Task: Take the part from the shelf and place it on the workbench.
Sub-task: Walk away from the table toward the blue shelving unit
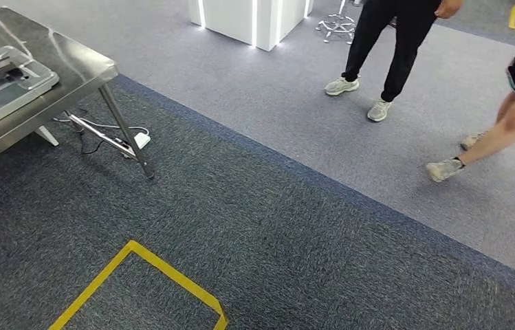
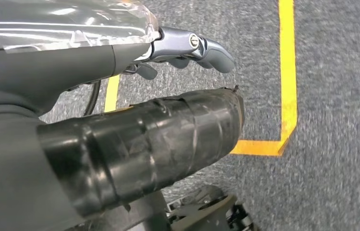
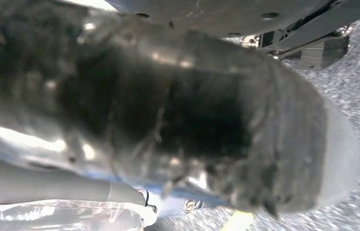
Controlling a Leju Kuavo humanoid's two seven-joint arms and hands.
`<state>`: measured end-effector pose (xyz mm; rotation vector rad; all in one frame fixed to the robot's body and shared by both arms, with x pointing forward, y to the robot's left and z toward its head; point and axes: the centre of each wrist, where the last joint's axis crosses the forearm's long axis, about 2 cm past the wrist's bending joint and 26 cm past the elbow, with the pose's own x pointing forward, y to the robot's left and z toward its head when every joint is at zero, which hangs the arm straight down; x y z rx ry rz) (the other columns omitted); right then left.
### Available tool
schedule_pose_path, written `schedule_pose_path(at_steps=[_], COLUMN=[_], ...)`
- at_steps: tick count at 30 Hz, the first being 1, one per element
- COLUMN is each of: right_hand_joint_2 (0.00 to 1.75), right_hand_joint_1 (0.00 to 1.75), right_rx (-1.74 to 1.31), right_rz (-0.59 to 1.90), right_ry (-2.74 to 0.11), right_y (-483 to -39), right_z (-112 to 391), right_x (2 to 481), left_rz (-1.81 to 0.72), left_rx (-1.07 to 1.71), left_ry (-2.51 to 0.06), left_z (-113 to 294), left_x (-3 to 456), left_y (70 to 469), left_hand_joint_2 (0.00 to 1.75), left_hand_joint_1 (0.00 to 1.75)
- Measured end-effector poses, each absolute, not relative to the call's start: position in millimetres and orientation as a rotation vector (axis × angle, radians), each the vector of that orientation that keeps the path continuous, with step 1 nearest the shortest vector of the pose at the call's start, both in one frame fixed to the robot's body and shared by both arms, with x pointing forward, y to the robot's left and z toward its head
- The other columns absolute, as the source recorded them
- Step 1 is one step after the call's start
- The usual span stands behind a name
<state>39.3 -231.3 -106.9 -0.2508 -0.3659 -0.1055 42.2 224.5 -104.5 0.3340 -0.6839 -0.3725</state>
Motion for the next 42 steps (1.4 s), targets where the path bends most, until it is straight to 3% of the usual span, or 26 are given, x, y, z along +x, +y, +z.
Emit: schedule_pose_path(at_steps=[42], right_hand_joint_2=[0.00], right_hand_joint_1=[0.00], right_rx=[-0.259], right_rz=[-0.083], right_ry=[-0.357], right_y=[-231.0], right_z=[-106.6], right_x=[40.8], left_rz=[-0.363], left_rx=[0.327], left_ry=[-0.685], left_z=[-104.3], left_x=[46.0], left_y=[225.2], left_hand_joint_2=[0.00], left_hand_joint_1=[0.00])
